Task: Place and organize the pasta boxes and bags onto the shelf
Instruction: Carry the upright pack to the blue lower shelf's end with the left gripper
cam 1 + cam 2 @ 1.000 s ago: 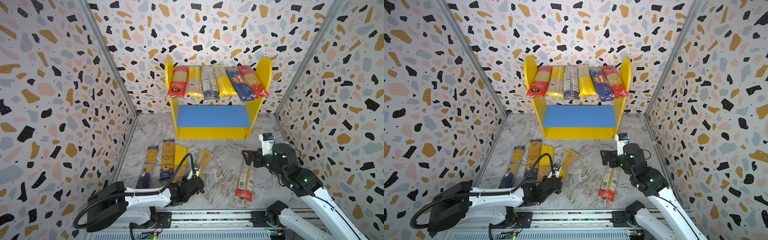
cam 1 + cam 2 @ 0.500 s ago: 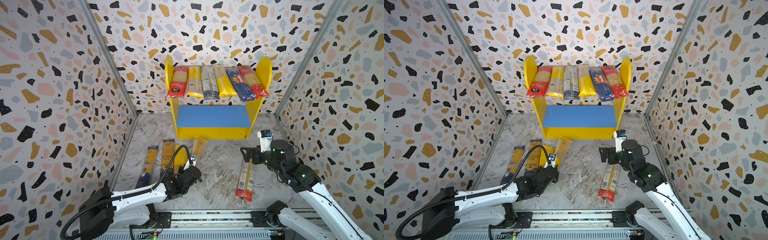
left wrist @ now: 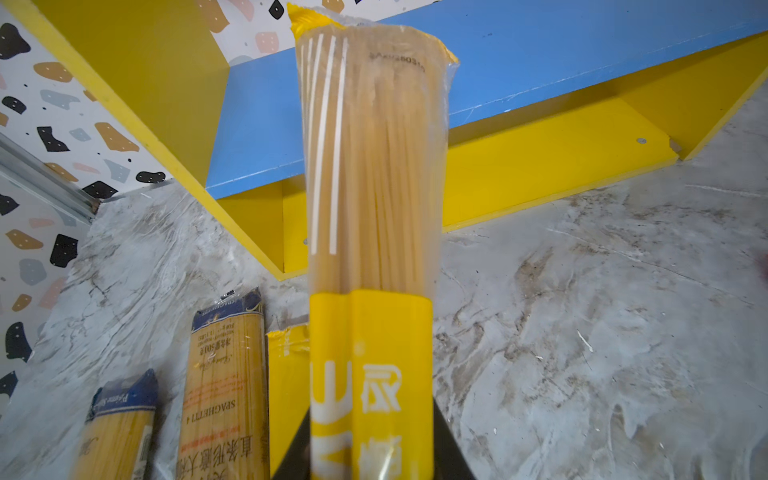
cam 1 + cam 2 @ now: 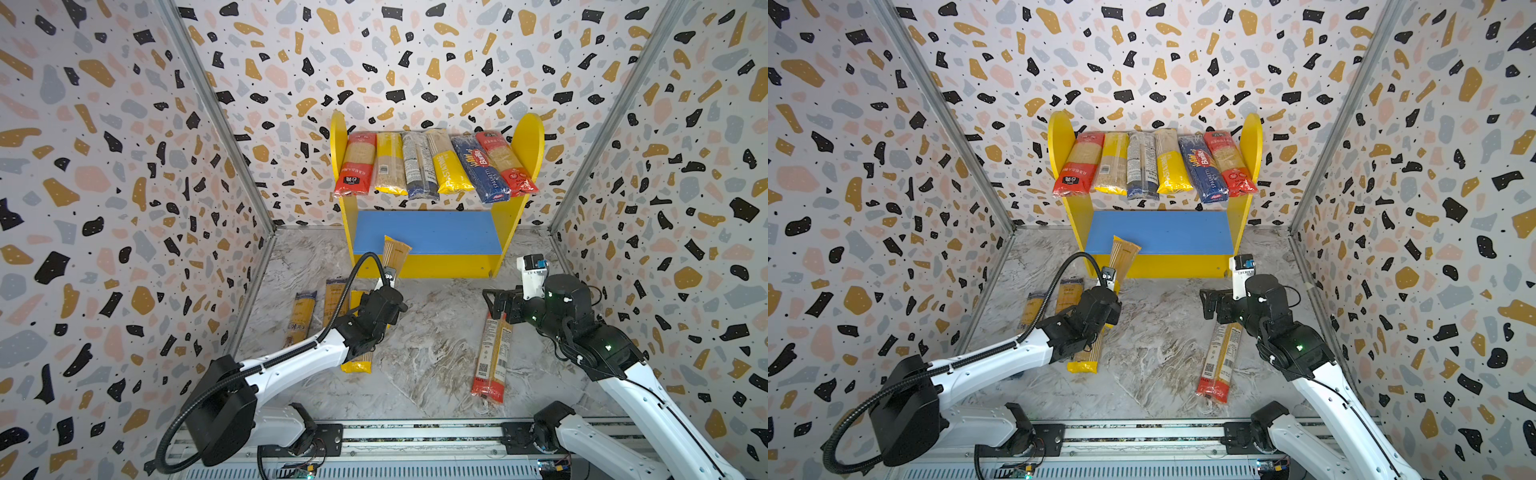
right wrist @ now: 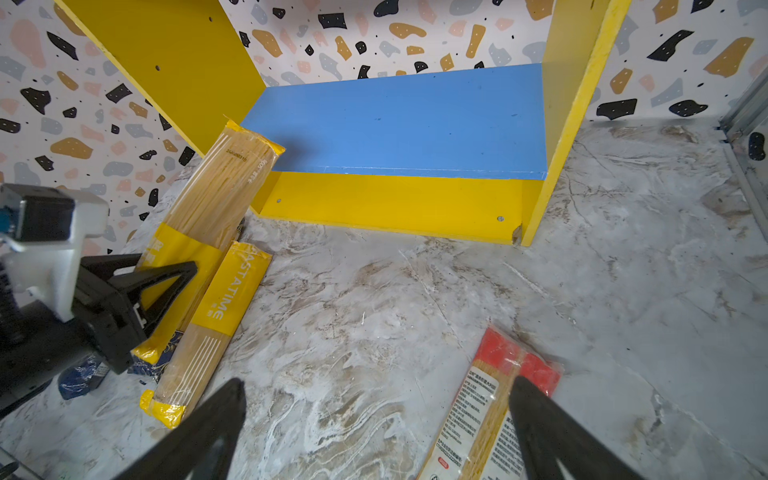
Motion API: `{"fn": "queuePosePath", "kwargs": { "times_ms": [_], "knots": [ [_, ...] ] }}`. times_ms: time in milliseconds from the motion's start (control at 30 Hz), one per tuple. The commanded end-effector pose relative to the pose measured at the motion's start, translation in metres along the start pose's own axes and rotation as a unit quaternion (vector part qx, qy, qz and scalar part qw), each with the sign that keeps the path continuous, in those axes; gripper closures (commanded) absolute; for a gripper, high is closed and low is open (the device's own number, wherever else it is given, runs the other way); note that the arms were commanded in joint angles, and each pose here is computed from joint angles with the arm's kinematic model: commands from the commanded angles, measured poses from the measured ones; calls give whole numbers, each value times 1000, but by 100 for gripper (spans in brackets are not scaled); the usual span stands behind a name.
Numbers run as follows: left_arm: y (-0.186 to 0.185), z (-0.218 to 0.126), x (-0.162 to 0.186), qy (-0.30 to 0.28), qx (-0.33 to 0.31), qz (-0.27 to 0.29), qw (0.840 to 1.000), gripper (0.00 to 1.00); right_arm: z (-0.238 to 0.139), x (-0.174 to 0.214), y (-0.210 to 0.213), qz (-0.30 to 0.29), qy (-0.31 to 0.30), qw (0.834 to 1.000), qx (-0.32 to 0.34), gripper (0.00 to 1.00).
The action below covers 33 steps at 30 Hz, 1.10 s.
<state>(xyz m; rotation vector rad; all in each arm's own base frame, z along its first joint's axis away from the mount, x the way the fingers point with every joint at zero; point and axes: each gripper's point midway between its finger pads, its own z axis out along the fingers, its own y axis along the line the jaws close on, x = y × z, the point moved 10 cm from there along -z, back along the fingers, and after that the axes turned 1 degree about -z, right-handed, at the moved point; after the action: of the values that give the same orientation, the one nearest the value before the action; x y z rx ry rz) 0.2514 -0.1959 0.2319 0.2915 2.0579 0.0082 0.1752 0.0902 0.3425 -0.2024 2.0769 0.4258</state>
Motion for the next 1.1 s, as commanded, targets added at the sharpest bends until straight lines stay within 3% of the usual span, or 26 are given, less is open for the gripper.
{"fn": "queuePosePath", "kwargs": {
  "times_ms": [0,300,533,733,1067],
  "knots": [
    [9,-3,-66,-113,-4,-49,992,100,-11,-15,1,-4,-25,1000,1,1],
    [14,38,-110,-130,-32,-41,990,100,-6,-18,-7,-1,-22,1000,13,1],
    [13,76,-124,-137,-96,-48,985,100,-1,-22,-14,6,-18,1000,22,1],
    [22,95,-134,-155,-142,-65,975,100,5,-22,-19,11,-10,999,31,1],
    [48,113,-149,-162,-162,-73,971,100,16,-27,-22,18,-5,999,35,1]
  ]
}}
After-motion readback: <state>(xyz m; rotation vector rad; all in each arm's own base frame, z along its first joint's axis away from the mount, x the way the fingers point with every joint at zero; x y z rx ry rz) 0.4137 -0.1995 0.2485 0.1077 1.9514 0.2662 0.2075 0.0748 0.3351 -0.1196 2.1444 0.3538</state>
